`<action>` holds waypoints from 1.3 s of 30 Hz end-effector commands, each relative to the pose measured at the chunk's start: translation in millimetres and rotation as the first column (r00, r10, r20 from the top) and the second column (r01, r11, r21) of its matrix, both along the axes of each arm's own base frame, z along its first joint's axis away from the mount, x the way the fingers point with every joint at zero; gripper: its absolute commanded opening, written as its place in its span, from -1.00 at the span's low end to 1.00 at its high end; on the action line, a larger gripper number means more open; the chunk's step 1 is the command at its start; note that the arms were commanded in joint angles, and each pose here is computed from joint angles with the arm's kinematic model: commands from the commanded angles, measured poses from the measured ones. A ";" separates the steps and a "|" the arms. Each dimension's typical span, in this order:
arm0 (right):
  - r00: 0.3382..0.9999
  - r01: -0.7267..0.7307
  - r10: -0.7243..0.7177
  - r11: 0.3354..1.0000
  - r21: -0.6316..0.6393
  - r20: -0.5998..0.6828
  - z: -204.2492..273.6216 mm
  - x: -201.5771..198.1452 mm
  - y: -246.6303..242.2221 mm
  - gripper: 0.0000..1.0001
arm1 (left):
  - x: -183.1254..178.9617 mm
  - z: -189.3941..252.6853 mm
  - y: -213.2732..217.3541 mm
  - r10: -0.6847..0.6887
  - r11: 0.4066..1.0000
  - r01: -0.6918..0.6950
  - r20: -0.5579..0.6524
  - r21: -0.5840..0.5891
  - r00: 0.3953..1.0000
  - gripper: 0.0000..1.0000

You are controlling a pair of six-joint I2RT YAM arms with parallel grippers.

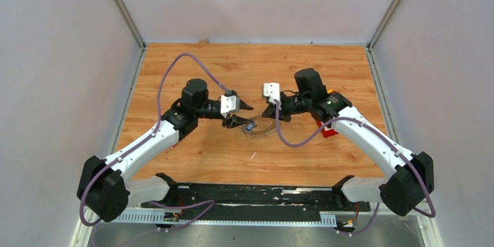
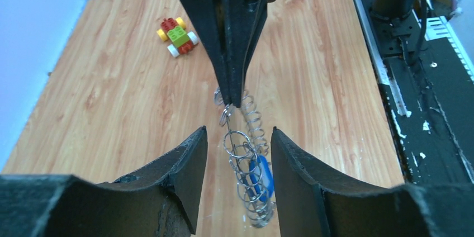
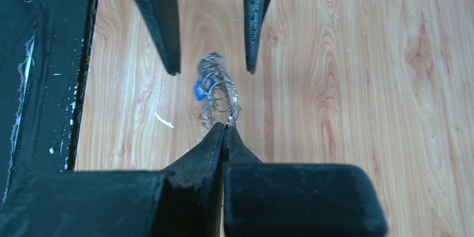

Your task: Put the keys on the keyring

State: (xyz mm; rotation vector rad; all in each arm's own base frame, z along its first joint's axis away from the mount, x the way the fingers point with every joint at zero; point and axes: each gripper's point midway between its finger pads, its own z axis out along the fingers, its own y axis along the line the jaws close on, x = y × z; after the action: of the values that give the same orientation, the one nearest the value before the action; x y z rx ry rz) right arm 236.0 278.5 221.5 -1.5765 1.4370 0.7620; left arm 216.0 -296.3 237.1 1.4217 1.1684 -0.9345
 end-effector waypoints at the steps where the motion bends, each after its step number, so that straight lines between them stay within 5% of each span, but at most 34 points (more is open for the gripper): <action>1: 0.991 -0.098 0.088 0.990 0.103 0.096 31.5 -12.0 9.1 -1.00 | 10.5 12.1 -3.3 -0.002 1.000 0.005 0.113 -0.026 0.994 0.03; 5: 0.989 -0.121 0.111 0.987 0.108 0.092 31.1 -17.6 8.7 -1.00 | 16.0 11.0 -6.6 -0.017 1.000 0.018 0.127 -0.009 0.992 -0.13; 19: 0.986 -0.159 0.151 0.980 0.120 0.078 28.0 -25.3 5.8 -1.00 | 13.4 -5.4 -8.1 -0.099 0.994 0.092 0.116 0.066 0.988 -0.25; 29: 0.987 -0.157 0.150 0.978 0.137 0.062 26.4 -24.4 7.8 -1.00 | 0.4 -4.7 -14.4 -0.150 0.989 0.148 0.069 0.021 0.986 -0.43; 39: 0.987 -0.155 0.149 0.978 0.137 0.055 24.5 -23.9 8.3 -1.00 | -5.4 -4.7 -11.6 -0.151 0.989 0.150 0.089 0.020 0.985 -0.40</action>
State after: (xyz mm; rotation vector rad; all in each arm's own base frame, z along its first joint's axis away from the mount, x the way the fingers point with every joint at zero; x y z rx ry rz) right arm 214.3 281.2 227.6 -1.6071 1.3161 0.8744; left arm 218.4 -307.2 216.0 1.5637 1.0882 -0.9598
